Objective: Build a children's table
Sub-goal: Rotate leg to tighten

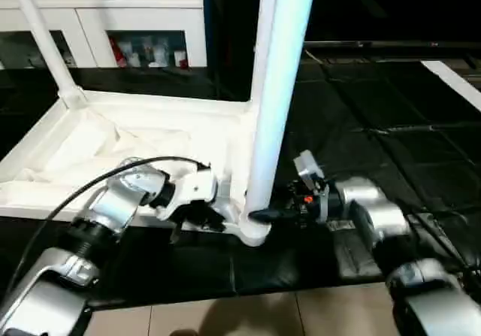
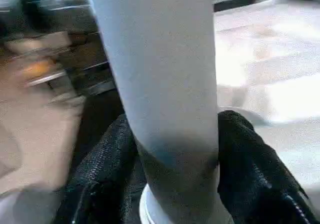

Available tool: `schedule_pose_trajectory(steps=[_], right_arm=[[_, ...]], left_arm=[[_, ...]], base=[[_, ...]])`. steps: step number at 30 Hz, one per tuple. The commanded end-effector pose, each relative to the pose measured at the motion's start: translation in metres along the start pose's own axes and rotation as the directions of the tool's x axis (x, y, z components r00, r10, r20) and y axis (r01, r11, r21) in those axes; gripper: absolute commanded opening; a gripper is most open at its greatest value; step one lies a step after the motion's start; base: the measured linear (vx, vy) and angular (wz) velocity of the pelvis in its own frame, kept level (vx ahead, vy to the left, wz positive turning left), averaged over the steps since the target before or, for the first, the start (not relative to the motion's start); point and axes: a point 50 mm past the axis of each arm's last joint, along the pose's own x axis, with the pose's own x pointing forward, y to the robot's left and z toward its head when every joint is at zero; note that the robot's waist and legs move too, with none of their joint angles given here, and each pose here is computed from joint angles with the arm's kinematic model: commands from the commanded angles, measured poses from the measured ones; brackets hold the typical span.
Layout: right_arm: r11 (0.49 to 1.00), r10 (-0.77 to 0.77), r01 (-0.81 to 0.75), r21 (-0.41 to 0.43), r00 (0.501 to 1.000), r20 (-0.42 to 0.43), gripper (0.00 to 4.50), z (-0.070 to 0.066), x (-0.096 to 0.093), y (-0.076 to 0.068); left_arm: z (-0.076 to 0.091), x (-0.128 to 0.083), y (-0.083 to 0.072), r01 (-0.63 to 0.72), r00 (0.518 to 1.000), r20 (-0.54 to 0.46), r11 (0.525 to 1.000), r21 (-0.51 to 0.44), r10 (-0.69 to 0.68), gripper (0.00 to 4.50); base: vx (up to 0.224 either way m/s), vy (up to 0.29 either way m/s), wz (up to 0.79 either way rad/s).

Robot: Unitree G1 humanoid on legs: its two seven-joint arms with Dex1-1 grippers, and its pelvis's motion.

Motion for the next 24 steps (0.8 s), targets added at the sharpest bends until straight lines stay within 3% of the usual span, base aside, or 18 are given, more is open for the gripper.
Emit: schedule_pose_trajectory(steps=[1,2,6,11,15,16,20,22,24], right_arm=[[0.999,-0.018,0.019,0.037,1.0,-0.023,2.01,-0.009,0.009,0.003],[0.985,-0.161,0.161,0.067,0.987,-0.015,1.99,-0.017,0.015,-0.001],[0.943,-0.3,0.297,0.153,0.954,-0.002,1.94,-0.024,0.027,-0.003],[0.804,-0.54,0.519,0.29,0.841,-0.006,1.93,-0.022,0.053,-0.013],[0.698,-0.664,0.647,0.307,0.745,-0.062,1.93,-0.021,0.06,-0.021],[0.687,-0.677,0.663,0.298,0.733,-0.068,1.93,-0.02,0.061,-0.021],[0.728,-0.659,0.654,0.204,0.75,-0.055,1.93,-0.018,0.063,-0.02],[0.739,-0.655,0.65,0.174,0.755,-0.034,2.49,-0.017,0.057,-0.02],[0.742,-0.656,0.649,0.168,0.755,-0.019,2.65,-0.019,0.049,-0.022]], left_arm=[[0.006,0.012,0.001,-0.03,0.999,0.019,0.999,-0.015,0.031,0.0],[0.013,0.017,0.009,-0.105,0.993,0.049,0.993,-0.061,0.108,0.0],[0.023,0.024,0.018,-0.195,0.976,0.071,0.972,-0.13,0.205,0.0],[0.039,0.034,0.031,-0.336,0.929,0.082,0.916,-0.22,0.361,0.0],[0.043,0.037,0.033,-0.361,0.921,0.07,0.908,-0.211,0.382,0.0],[0.044,0.037,0.034,-0.362,0.922,0.068,0.91,-0.201,0.381,0.0],[0.042,0.036,0.031,-0.328,0.936,0.079,0.931,-0.159,0.344,0.0],[0.039,0.034,0.027,-0.294,0.947,0.088,0.945,-0.14,0.308,0.0],[0.034,0.032,0.025,-0.28,0.953,0.079,0.949,-0.144,0.293,0.0]], base=[[-0.06,-0.007,-0.05],[0.0,0.0,0.0],[0.0,0.0,0.0],[0.0,0.0,0.0],[0.0,0.0,0.0],[0.0,0.0,0.0],[0.0,0.0,0.0],[0.0,0.0,0.0],[0.0,0.0,0.0]])
